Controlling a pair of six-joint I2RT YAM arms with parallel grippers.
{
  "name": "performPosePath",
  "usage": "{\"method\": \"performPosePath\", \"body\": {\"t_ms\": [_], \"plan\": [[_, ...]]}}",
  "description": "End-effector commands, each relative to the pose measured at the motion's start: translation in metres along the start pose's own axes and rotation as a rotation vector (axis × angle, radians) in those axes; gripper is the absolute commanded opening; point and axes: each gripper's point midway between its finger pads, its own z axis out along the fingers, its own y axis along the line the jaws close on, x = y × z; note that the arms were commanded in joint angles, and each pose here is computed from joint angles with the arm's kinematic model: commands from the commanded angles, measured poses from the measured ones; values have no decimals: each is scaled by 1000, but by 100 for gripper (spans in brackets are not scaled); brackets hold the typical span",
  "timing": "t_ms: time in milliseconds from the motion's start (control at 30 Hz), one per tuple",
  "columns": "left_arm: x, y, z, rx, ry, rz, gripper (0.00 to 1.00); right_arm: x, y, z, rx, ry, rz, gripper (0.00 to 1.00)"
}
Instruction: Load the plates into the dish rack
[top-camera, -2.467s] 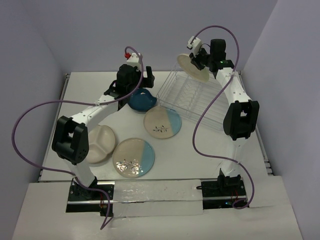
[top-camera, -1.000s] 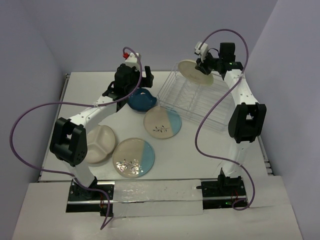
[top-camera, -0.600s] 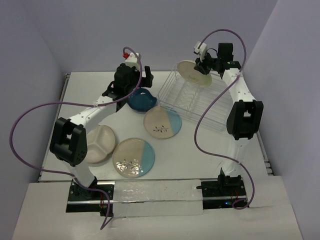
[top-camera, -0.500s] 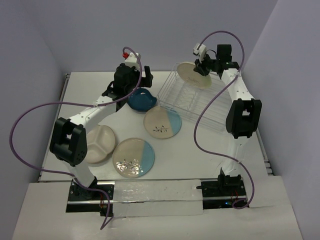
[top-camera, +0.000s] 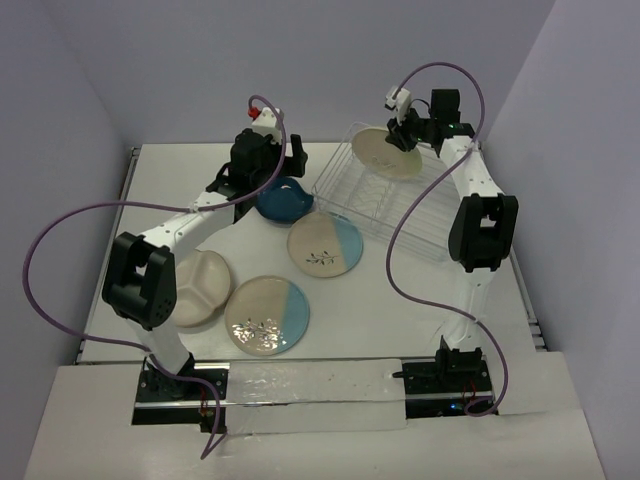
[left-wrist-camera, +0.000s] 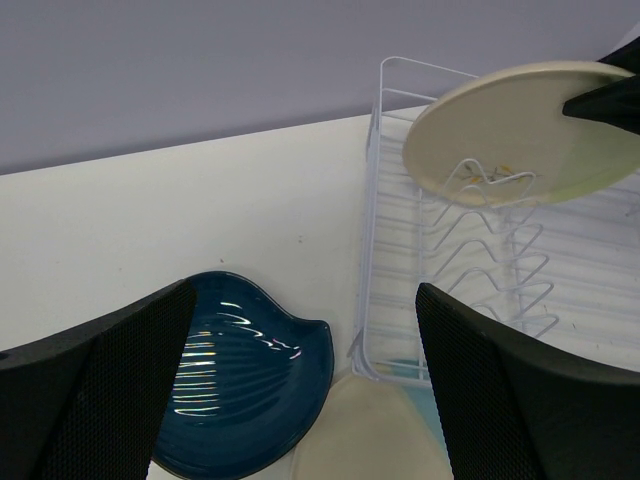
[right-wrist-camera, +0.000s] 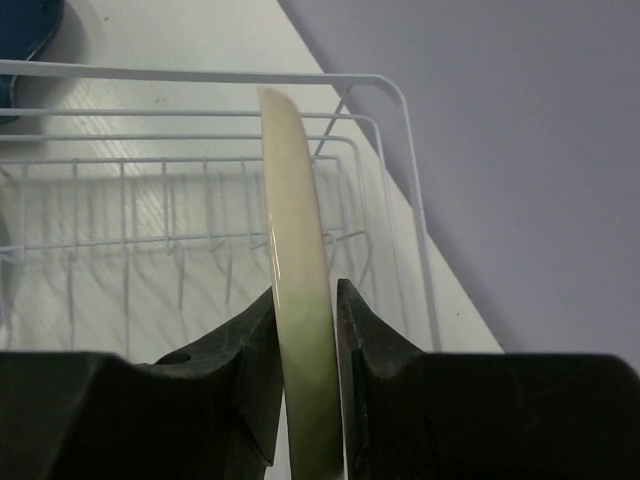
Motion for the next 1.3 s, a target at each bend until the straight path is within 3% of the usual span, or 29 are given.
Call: {"method": "performPosePath", "body": {"t_ms": [0,300,367,433,533,633,1033,1167,1267], "plan": [[-18,-4,3,21,-45,1,99,-47,-30,-10,96,-98,-87,40],[-21,-6,-1,29,-53,-7,99,-60,-37,-19,136,-112,-72,57],[-24,-5,-2,26,-57,-7,99,-65,-40,-22,149,-118,-70,63],[-26,-6,-4,27,-61,-15,99,-80,-45,-30,180,-140,-61,78],[-30,-7,-9,27,-72,-29,99,-107,-57,-43,241,-200,13,92],[-30,-6,-18,25,-78,-47,99,-130,-58,-58,261,-245,49,99],[-4,9,-81,-51,-60,-250,99,-223,2,-110,376,-345,110,100],[32,17,-103,-94,13,-347,99,-261,39,-124,349,-447,323,100],[51,17,-116,-98,49,-390,99,-262,73,-126,265,-482,553,100]]}}
